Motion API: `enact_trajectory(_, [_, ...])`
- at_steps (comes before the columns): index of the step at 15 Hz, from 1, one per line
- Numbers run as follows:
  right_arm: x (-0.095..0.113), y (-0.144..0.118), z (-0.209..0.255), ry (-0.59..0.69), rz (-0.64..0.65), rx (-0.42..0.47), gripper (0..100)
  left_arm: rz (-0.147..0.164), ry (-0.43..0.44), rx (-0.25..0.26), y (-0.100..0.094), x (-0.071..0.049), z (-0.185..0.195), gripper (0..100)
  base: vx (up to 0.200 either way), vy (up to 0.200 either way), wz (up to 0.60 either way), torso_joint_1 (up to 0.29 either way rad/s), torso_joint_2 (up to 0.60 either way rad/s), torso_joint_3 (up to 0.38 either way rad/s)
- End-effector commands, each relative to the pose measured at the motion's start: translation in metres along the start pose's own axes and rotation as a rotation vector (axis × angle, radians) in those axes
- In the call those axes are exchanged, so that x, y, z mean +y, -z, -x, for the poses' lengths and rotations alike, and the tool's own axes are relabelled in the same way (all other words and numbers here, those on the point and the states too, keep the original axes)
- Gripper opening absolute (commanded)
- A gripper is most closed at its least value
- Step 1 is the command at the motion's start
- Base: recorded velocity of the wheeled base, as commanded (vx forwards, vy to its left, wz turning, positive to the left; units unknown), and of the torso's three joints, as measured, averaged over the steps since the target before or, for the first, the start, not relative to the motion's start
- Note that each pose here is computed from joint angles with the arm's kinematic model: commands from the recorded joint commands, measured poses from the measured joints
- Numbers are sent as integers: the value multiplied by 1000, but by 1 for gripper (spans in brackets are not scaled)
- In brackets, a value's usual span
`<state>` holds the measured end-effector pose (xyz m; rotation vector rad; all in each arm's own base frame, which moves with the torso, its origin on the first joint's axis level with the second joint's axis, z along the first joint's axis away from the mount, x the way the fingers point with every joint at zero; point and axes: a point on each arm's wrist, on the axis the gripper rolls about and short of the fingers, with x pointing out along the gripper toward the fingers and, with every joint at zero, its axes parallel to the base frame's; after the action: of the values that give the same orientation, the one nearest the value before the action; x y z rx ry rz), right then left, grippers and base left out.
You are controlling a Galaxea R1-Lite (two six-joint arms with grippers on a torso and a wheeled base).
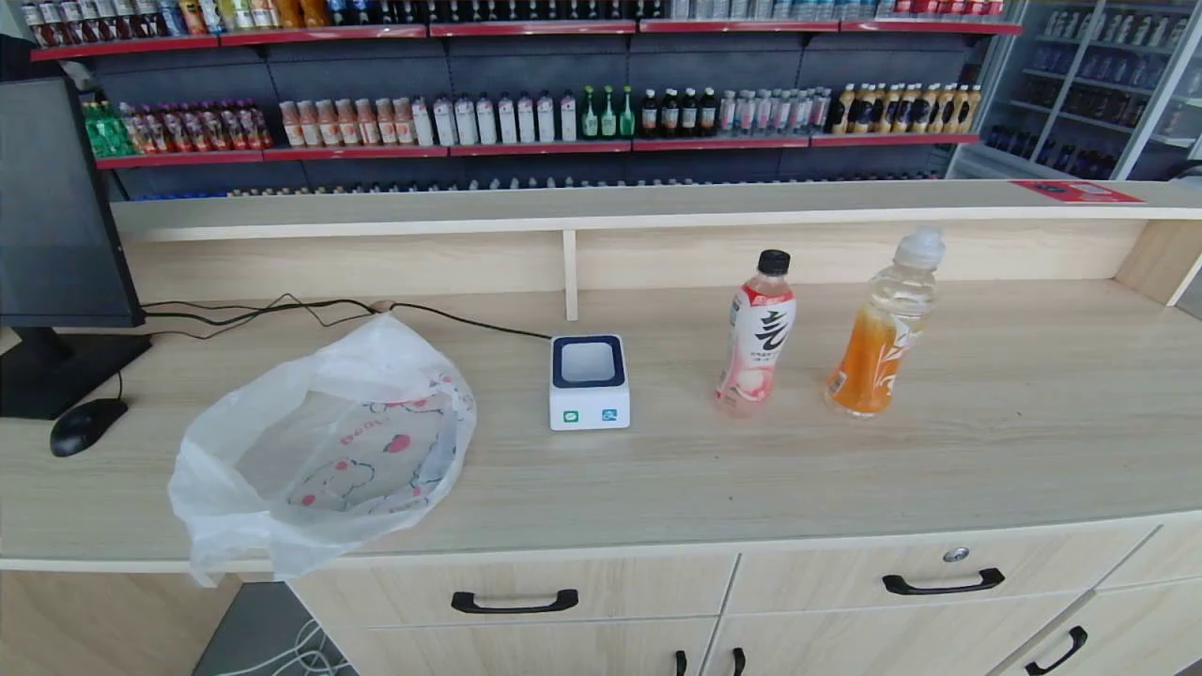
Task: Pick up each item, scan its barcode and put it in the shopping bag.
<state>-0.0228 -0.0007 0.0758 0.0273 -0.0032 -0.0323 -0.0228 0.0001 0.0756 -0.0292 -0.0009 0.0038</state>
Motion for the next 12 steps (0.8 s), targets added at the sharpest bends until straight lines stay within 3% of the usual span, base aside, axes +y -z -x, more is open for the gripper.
enact_trajectory(1, [0, 0, 0, -2, 1, 0, 100, 0, -1, -1, 0, 0, 0, 100, 0, 0, 0, 0, 0, 0])
enact_trajectory(3, [0, 0, 0, 0, 1, -3, 100, -2, -1, -1, 0, 0, 0, 100, 0, 0, 0, 0, 0, 0])
enact_trajectory(6, [0, -18, 3, -5, 1, -89, 100, -2, -1, -1, 0, 0, 0, 100, 0, 0, 0, 0, 0, 0])
enact_trajectory(10, [2, -58, -1, -9, -4, -146, 100, -2, -1, -1, 0, 0, 0, 100, 0, 0, 0, 0, 0, 0])
enact_trajectory(12, [3, -88, -25, -12, -4, -210, 100, -2, -1, -1, 0, 0, 0, 100, 0, 0, 0, 0, 0, 0])
